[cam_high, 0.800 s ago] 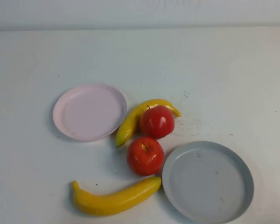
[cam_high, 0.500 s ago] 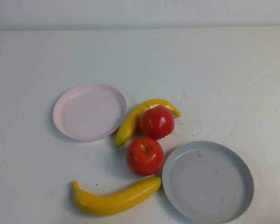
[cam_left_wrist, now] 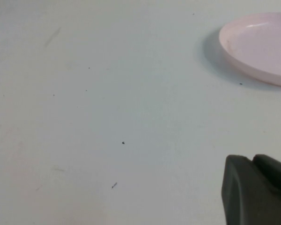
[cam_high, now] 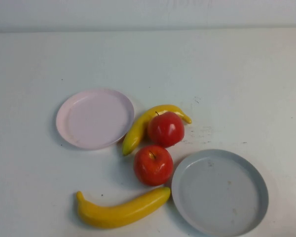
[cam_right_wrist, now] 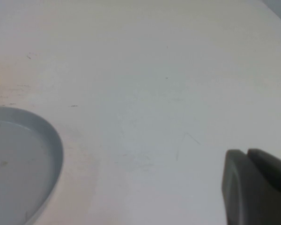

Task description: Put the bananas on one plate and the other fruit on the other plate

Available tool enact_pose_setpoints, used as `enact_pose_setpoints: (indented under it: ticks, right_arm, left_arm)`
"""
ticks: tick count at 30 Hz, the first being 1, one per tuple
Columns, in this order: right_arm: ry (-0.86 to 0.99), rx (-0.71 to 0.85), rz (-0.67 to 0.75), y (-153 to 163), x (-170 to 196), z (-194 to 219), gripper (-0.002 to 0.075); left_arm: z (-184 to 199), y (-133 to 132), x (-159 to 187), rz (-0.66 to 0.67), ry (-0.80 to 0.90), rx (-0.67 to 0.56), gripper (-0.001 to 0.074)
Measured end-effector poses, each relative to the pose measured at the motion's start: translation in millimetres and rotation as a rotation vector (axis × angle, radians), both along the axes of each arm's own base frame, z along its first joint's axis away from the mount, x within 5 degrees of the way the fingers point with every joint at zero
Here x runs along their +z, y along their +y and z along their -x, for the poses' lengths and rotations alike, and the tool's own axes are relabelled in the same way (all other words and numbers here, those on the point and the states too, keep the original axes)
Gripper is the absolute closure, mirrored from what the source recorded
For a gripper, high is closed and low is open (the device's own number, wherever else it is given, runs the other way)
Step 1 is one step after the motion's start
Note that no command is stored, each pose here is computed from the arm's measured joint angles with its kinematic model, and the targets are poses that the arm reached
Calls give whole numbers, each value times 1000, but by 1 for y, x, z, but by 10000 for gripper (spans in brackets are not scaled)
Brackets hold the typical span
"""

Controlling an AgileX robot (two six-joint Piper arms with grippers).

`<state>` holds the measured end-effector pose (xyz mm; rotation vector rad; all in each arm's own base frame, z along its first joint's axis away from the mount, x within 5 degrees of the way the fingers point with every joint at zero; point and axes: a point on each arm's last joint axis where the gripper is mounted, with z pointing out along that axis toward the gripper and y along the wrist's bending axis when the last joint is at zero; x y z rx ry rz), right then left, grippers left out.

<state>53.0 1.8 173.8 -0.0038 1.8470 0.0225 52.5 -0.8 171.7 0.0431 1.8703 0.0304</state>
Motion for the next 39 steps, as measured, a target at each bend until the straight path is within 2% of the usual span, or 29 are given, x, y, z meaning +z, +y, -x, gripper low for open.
enact_pose_setpoints:
  ticks: [12, 15, 22, 29, 34, 39]
  right_arm:
    - [0, 0, 0, 0, 0, 0, 741]
    - [0, 0, 0, 0, 0, 0, 742]
    - [0, 0, 0, 0, 0, 0, 742]
    - [0, 0, 0, 0, 0, 0, 741]
    - [0, 0, 0, 0, 0, 0, 741]
    - [0, 0, 0, 0, 0, 0, 741]
  left_arm:
    - [0, -1, 1, 20, -17, 0, 732]
    - [-1, -3, 6, 110, -61, 0, 732]
    - [-4, -4, 21, 442, -221, 35, 732]
    - [-4, -2, 28, 540, -296, 62, 732]
    - [-3, -6, 40, 606, -252, 33, 734]
    - [-14, -16, 75, 582, -52, -29, 735]
